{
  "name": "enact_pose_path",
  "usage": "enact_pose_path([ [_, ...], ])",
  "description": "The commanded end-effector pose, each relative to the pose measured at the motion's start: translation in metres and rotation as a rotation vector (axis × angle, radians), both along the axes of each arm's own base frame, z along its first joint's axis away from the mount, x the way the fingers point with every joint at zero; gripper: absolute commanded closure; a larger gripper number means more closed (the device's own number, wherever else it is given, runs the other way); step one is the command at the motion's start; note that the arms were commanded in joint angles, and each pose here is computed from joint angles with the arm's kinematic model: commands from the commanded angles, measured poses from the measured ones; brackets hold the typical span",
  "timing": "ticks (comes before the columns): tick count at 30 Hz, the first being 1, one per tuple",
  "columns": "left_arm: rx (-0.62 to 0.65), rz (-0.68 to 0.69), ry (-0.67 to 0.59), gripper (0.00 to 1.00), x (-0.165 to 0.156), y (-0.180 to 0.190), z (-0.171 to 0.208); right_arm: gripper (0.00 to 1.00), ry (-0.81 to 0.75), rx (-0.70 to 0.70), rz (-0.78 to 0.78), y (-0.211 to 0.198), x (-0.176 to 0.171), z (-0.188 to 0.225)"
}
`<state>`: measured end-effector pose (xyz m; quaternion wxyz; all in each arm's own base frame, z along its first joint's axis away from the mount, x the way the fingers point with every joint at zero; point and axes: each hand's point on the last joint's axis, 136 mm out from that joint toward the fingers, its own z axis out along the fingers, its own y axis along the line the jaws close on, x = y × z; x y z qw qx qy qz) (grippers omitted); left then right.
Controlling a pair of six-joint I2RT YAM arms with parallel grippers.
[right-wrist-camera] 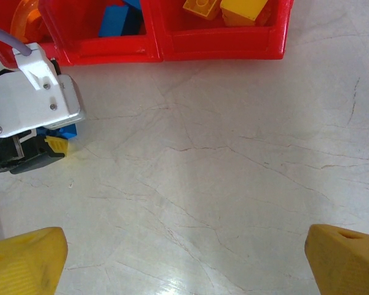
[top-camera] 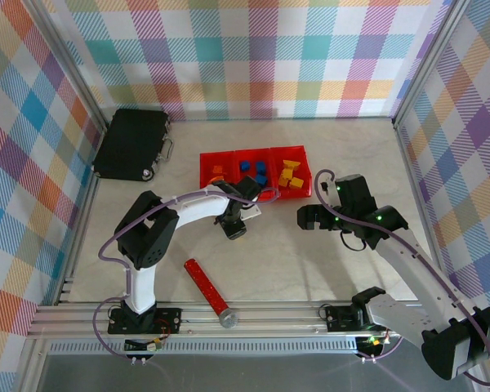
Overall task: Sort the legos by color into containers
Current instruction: Pick up the lego from the center of the table.
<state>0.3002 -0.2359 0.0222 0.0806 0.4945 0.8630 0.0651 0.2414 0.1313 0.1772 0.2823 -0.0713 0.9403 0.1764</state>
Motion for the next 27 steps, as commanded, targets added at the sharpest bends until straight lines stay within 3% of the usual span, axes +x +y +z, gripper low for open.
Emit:
enact_pose_path([
  [1,0.040,0.028,0.048,0.51,-0.009,0.008,-0.014,0.01,0.000,0.014,0.007,0.002,0.000,0.004],
  [7,0.014,0.056,0.046,0.59,-0.012,0.007,-0.010,0.01,-0.001,0.014,0.007,0.002,-0.001,0.005],
  [12,-0.076,0.104,-0.006,0.63,-0.007,-0.003,0.019,0.01,-0.007,0.012,0.003,0.001,0.000,0.006],
  [20,-0.405,0.176,-0.161,0.67,0.013,-0.038,0.116,0.01,-0.003,0.009,-0.001,0.000,-0.001,0.003],
  [27,-0.559,0.309,-0.404,0.70,0.069,-0.045,0.195,0.01,-0.011,0.014,-0.005,-0.001,-0.002,0.003],
])
